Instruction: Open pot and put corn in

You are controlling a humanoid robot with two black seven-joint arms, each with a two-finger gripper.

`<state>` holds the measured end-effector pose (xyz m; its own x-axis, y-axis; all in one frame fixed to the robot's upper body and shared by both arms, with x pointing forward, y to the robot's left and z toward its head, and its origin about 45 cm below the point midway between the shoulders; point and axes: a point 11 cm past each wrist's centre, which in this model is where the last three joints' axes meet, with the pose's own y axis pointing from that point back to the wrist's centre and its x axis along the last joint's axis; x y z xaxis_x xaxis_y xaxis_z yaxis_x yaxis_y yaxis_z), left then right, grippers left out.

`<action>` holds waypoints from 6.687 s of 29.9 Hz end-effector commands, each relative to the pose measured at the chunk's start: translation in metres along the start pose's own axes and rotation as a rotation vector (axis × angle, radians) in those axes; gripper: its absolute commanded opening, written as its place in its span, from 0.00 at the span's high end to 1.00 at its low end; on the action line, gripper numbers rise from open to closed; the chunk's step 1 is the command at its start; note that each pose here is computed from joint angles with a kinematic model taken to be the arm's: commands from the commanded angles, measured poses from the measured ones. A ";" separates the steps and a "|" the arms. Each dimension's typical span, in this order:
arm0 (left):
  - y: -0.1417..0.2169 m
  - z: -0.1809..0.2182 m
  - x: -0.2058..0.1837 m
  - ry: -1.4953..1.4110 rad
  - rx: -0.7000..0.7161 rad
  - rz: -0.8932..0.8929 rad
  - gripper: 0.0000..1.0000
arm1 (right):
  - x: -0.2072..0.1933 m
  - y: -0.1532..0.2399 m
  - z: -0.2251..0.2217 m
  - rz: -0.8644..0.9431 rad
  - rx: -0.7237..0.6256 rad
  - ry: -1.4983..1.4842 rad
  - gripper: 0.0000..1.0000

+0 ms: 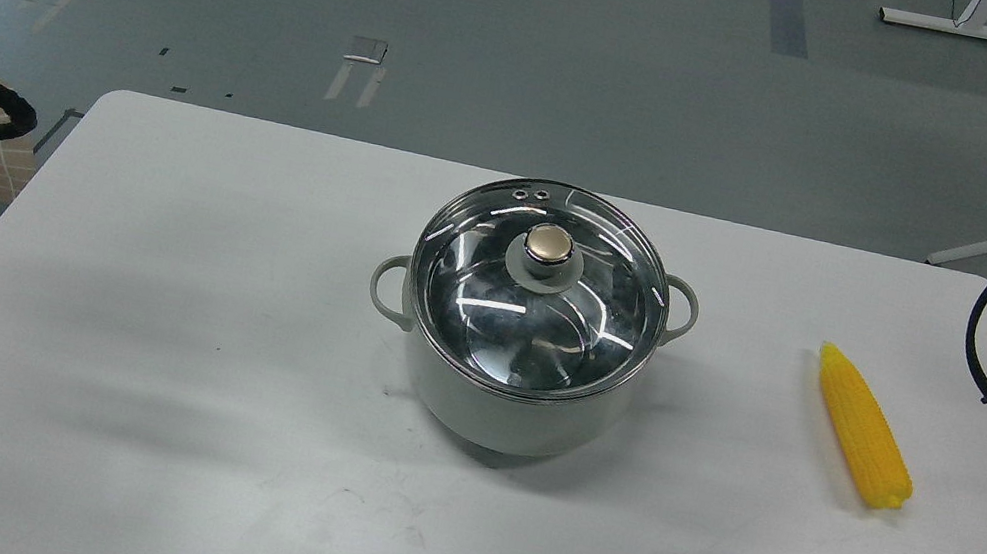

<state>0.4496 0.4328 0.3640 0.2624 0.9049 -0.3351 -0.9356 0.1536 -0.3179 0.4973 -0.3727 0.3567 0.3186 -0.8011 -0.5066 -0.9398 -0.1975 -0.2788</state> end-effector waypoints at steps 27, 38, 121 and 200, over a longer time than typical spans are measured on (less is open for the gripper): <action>-0.029 -0.005 -0.060 -0.265 0.043 -0.230 0.06 | 0.008 0.011 0.009 0.013 -0.006 -0.005 0.00; -0.007 0.012 -0.154 -0.820 0.045 -0.612 0.13 | 0.025 0.023 -0.009 0.050 0.026 0.010 0.00; 0.029 -0.081 -0.182 -1.884 0.084 -1.097 0.71 | 0.058 0.051 -0.048 0.126 0.133 -0.017 0.00; 0.005 -0.039 -0.026 -1.073 0.137 -0.098 0.10 | 0.039 0.102 -0.044 -0.071 -0.441 1.144 0.00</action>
<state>0.4267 0.4109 0.3117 0.0744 0.6109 0.7882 -0.9637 0.2472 -0.1007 0.4098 -0.4584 0.3431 0.2614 -0.8550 0.4480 -0.9647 -0.2468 0.0918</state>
